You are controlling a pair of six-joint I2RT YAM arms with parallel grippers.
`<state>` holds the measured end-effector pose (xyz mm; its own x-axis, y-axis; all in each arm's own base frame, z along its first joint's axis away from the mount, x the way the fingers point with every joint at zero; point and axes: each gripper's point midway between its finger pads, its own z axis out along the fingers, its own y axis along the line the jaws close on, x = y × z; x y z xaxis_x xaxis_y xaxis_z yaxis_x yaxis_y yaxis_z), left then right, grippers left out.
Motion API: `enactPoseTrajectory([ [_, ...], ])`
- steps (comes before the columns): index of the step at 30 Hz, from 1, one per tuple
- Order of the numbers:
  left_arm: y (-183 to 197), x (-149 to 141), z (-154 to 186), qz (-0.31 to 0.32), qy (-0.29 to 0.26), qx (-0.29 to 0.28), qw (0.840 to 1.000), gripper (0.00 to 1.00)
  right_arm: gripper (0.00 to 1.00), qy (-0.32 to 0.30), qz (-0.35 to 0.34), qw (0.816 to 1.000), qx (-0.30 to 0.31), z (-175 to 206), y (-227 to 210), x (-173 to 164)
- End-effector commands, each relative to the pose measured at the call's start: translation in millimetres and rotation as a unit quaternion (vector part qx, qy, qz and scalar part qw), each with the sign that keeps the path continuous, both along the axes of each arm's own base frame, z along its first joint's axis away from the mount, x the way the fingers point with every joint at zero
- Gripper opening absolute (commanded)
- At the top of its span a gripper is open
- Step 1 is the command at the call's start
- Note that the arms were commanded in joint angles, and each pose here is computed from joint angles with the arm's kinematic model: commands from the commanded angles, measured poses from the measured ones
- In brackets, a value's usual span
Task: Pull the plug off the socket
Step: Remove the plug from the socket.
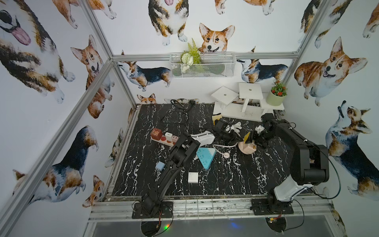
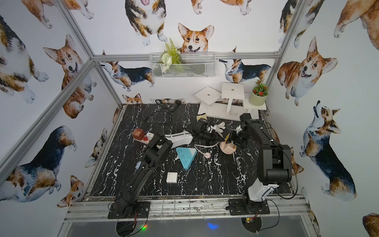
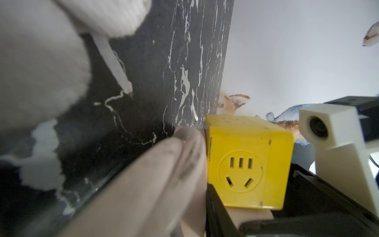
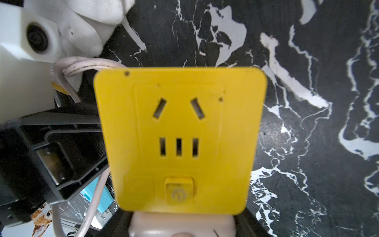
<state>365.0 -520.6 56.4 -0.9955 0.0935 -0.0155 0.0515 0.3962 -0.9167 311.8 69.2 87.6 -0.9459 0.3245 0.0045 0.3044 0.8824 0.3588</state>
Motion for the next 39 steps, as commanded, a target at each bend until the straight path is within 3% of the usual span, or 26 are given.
enactPoseTrajectory([
  [1, -3.3, 7.2, 16.8, 0.007, -0.013, -0.016, 1.000, 0.02, 0.67, 0.046, -0.005, 0.998, 0.033, -4.5, 11.4, -18.8],
  [3, -2.7, 8.5, 16.5, 0.010, -0.013, -0.016, 1.000, 0.02, 0.72, 0.056, -0.005, 0.998, 0.033, -7.0, 11.8, -21.1],
  [8, -2.8, 8.4, 17.7, 0.009, -0.015, -0.017, 1.000, 0.03, 0.71, 0.062, -0.007, 0.997, 0.038, -10.3, 13.3, -26.5],
  [12, -1.7, 5.3, 17.2, 0.004, -0.011, -0.018, 1.000, 0.04, 0.50, 0.028, 0.000, 1.000, 0.010, -2.9, 5.1, -22.2],
  [17, 4.6, -2.1, 14.6, -0.011, -0.014, -0.012, 1.000, 0.06, 0.39, 0.023, 0.013, 1.000, 0.014, 2.5, 6.8, -5.8],
  [19, 4.9, -3.4, 14.8, -0.014, -0.013, -0.013, 1.000, 0.09, 0.24, 0.025, 0.016, 0.999, 0.022, 0.1, 9.4, -1.0],
  [23, 3.7, -6.6, 21.3, -0.015, -0.008, -0.029, 0.999, 0.34, 0.00, 0.011, 0.006, 0.999, 0.048, 4.6, 17.4, 3.1],
  [27, 8.6, -15.6, 12.6, -0.019, 0.006, -0.019, 1.000, 0.45, 0.00, 0.006, -0.002, 0.998, 0.058, 8.6, 19.6, 1.7],
  [34, 3.2, -18.9, 5.0, -0.019, 0.021, -0.021, 0.999, 0.50, 0.00, 0.007, -0.001, 0.998, 0.066, 6.7, 22.3, -2.0],
  [37, -0.9, -17.8, 1.1, -0.012, 0.026, -0.028, 0.999, 0.44, 0.00, 0.007, 0.002, 0.997, 0.081, 6.6, 27.0, -2.5],
  [39, -1.6, -14.7, -0.1, 0.000, 0.031, -0.036, 0.999, 0.31, 0.00, 0.010, 0.003, 0.996, 0.084, 5.8, 27.7, -4.0],
])
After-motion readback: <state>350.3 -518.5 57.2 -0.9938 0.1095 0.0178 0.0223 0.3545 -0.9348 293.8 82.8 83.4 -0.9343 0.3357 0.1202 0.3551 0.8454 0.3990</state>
